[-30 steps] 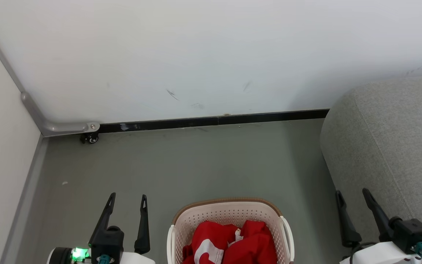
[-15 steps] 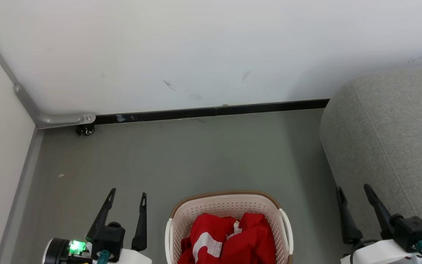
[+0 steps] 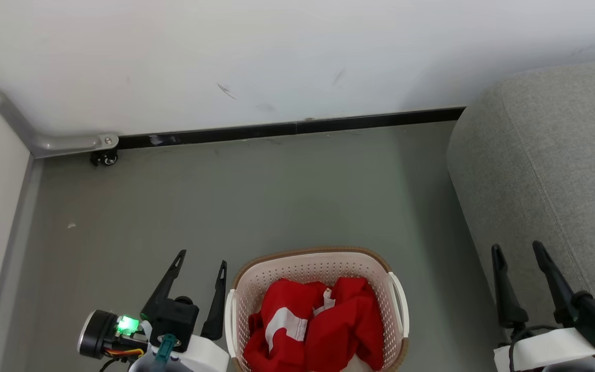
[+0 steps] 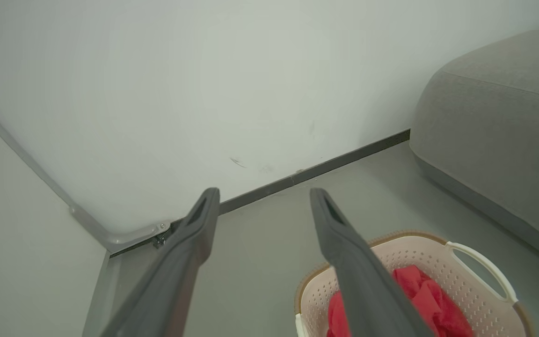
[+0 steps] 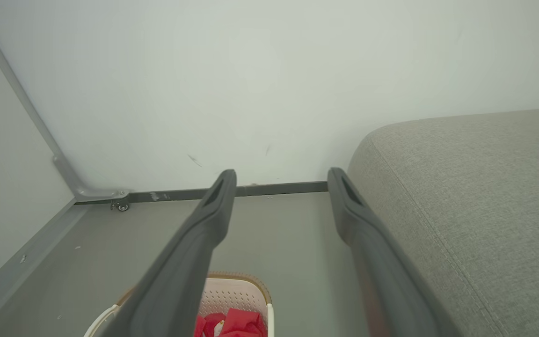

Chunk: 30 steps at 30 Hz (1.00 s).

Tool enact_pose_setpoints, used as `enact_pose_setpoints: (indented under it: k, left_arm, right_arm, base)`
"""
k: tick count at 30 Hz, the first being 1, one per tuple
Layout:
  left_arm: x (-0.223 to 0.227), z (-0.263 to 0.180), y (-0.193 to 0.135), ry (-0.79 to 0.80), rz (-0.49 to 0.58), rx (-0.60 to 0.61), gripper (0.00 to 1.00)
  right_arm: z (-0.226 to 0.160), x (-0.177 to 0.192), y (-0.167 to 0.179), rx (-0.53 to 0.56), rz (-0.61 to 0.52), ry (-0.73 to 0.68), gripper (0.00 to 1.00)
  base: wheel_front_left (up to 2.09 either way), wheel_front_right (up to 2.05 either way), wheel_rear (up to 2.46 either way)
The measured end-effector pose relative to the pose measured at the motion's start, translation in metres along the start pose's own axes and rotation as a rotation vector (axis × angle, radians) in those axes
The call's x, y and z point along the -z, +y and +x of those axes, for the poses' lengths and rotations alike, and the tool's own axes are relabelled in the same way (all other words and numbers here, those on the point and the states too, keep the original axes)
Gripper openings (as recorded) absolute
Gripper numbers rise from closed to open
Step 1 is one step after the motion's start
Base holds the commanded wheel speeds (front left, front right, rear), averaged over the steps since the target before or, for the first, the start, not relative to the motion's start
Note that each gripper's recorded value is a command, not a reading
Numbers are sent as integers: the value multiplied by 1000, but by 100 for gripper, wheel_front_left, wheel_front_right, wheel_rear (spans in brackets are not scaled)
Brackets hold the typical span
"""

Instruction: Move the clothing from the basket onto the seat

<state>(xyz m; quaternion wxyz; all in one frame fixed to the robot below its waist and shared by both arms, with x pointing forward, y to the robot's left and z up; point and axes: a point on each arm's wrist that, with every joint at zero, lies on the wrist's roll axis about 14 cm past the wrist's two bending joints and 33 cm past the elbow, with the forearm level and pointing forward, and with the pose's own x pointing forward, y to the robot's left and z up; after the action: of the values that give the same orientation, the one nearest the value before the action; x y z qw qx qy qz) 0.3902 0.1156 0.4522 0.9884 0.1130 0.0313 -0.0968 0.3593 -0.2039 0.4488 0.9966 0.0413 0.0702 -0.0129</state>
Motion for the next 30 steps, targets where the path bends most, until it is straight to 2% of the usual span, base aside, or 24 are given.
enact_pose_setpoints:
  k: [23,30]
  left_arm:
    - [63,47,-57,165,7,201,100]
    - [84,64,-86,210,14,287,100]
  right_arm:
    - [23,9,-37,113,-5,16,100]
    - [30,19,-49,153,-3,36,100]
  base:
    - [0,0,0]
    - [0,0,0]
